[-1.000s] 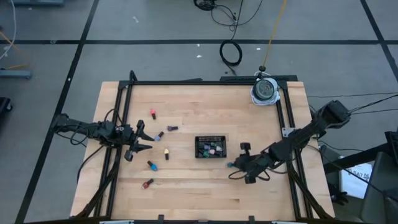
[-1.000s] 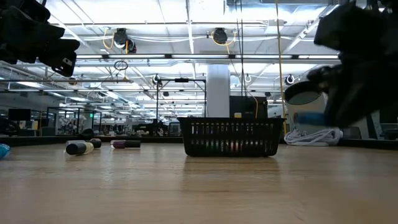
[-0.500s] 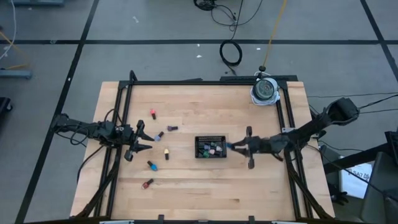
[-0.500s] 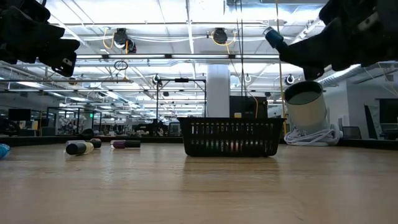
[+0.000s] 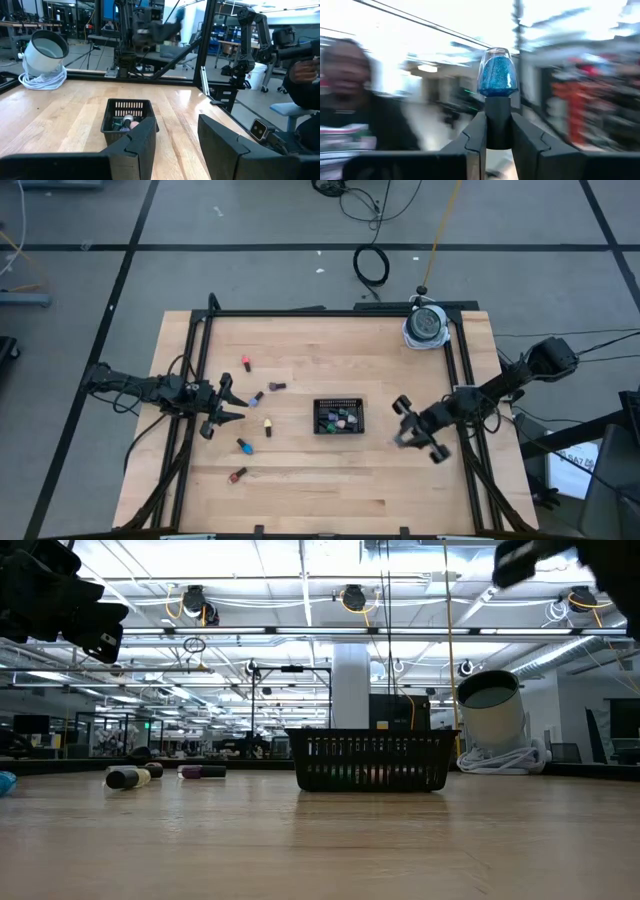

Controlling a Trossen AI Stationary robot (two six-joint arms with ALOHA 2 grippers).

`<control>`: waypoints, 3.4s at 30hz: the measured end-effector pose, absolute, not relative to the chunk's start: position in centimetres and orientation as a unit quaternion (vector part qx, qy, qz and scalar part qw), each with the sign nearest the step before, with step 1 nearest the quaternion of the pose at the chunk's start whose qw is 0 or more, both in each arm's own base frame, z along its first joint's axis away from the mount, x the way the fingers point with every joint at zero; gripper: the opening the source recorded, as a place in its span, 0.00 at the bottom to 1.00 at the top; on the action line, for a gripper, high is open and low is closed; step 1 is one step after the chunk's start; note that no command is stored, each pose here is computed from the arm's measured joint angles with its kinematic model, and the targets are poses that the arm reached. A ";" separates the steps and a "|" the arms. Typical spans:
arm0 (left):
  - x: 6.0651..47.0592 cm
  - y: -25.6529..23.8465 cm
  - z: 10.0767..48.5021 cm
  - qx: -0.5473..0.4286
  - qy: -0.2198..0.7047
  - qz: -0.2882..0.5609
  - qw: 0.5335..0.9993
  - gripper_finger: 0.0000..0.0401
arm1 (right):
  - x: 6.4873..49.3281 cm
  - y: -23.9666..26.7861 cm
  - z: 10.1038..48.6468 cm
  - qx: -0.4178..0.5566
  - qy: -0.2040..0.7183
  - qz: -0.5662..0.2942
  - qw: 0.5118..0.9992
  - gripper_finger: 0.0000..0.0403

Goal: Pick & Place Nail Polish
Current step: Put the right blue nail polish into the black bin

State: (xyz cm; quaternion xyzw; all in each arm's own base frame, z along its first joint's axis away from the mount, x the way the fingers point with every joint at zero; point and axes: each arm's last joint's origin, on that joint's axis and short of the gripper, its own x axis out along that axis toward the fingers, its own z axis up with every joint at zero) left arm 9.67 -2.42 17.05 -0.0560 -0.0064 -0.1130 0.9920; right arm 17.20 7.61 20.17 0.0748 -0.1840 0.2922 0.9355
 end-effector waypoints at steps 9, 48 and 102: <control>9.7 -2.4 17.0 -0.056 -0.006 -0.113 0.992 0.36 | 16.5 9.8 21.7 0.068 -0.226 0.404 0.884 0.12; 9.7 -2.4 17.0 -0.056 -0.006 -0.113 0.992 0.36 | 16.4 10.7 22.3 0.056 -0.237 0.429 0.870 0.12; 9.7 -2.4 17.0 -0.056 -0.006 -0.113 0.992 0.36 | 16.5 10.8 22.0 0.055 -0.218 0.442 0.868 0.12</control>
